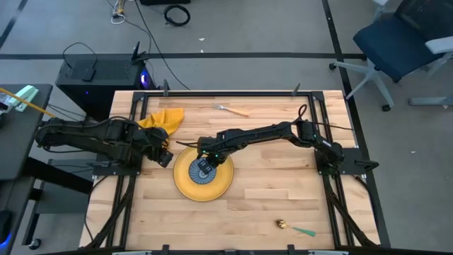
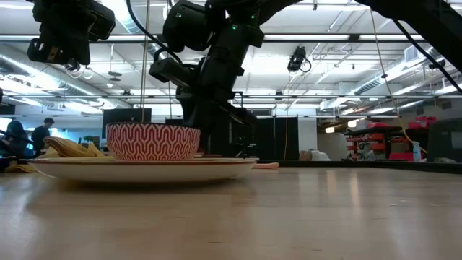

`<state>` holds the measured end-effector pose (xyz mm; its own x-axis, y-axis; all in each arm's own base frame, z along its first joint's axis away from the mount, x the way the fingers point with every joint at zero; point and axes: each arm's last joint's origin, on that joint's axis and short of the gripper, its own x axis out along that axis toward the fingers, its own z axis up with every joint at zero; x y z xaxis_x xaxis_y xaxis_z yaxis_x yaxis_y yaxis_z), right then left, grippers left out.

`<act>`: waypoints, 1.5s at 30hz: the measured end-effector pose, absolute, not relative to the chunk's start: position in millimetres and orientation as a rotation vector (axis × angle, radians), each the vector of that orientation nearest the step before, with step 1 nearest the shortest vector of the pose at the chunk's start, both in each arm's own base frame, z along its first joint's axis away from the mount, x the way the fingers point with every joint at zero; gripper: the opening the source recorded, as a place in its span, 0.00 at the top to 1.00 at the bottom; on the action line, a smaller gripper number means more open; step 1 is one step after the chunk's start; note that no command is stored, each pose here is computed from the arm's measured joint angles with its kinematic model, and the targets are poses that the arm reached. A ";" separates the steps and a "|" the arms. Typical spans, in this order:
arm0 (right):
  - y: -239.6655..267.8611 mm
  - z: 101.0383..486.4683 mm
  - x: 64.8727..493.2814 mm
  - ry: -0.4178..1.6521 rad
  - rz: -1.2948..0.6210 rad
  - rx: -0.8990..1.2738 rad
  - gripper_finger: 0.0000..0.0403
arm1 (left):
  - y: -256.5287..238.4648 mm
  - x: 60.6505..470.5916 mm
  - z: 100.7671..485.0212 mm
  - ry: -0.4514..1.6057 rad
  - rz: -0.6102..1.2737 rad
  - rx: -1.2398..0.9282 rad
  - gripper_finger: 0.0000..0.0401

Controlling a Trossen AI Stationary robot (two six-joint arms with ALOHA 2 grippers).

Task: Set table place
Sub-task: Put the blue-patterned bowl on top of the yellow plate

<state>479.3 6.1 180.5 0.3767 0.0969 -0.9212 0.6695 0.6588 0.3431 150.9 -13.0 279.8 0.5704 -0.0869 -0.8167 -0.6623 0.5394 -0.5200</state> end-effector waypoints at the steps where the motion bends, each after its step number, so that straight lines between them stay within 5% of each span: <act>1: 6.1 180.5 479.3 1.148 -0.421 0.800 0.84 | -13.1 151.0 279.8 0.921 0.406 -0.959 0.98; 45: 0.5 198.4 480.4 1.136 -0.442 0.808 0.83 | -13.0 151.0 279.9 0.919 0.406 -0.959 0.98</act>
